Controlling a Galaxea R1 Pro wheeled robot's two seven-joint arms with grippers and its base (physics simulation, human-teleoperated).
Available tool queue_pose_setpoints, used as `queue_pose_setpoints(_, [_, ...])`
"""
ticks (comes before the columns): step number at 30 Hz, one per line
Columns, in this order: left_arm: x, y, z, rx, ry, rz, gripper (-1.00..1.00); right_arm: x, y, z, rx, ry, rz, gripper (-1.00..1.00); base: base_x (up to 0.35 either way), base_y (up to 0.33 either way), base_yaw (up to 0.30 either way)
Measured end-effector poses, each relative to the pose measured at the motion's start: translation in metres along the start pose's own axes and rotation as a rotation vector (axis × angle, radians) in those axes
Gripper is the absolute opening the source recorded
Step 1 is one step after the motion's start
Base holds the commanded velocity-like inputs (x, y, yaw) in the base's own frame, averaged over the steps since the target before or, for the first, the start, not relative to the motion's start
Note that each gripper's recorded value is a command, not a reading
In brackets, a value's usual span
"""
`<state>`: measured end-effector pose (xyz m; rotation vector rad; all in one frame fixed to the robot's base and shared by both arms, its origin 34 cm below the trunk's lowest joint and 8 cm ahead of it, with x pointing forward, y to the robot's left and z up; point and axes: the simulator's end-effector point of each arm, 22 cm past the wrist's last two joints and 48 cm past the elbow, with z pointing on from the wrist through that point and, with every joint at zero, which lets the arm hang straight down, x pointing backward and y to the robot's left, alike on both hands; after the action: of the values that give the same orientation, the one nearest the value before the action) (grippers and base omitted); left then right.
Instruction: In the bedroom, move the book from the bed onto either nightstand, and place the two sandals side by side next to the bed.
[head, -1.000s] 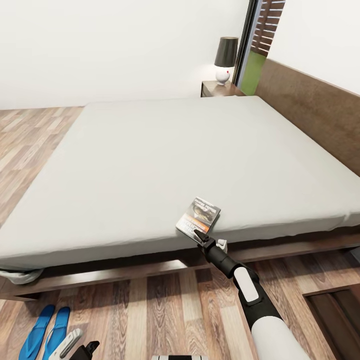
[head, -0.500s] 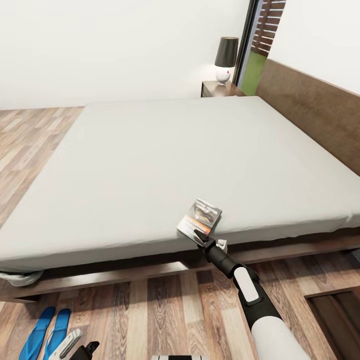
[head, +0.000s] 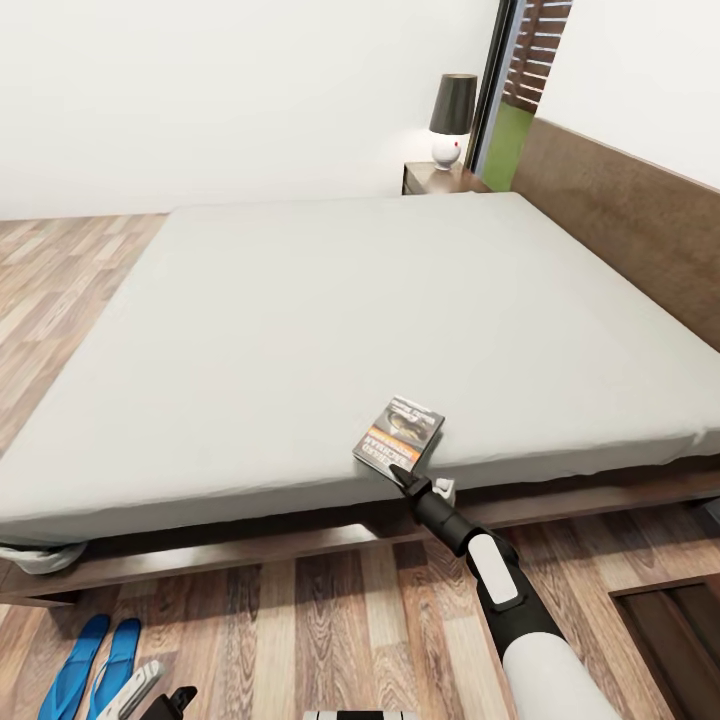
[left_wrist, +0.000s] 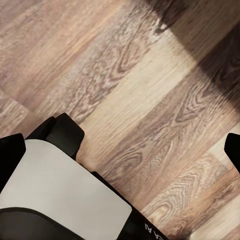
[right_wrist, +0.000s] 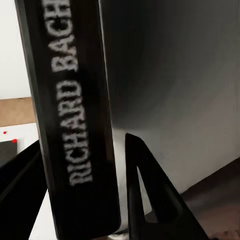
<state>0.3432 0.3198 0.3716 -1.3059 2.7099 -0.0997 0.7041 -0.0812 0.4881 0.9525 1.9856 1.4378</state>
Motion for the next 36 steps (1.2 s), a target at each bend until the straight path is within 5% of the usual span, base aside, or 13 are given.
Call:
queue_pose_setpoints(11, [0.0,-0.001,0.0,0.002,0.0,-0.001,1.0,-0.016,0.039,-0.006,-0.185,-0.085,-0.075,-1.0,0.0,0.0,0.0])
queue_pose_setpoints(28, [-0.002,-0.019,-0.024,0.027,-0.001,-0.011,1.0,-0.016,0.068,-0.01,-0.206,-0.076,-0.087,-1.0,0.0,0.0,0.0])
queue_pose_setpoints(32, [-0.008,-0.038,-0.039,0.063,-0.014,-0.008,1.0,-0.016,0.087,-0.009,-0.223,-0.065,-0.108,-1.0,0.0,0.0,0.0])
queue_pose_setpoints(36, [-0.023,-0.081,-0.064,0.149,-0.057,0.026,1.0,0.0,0.137,-0.003,-0.295,0.003,-0.195,-1.0,0.0,0.0,0.0])
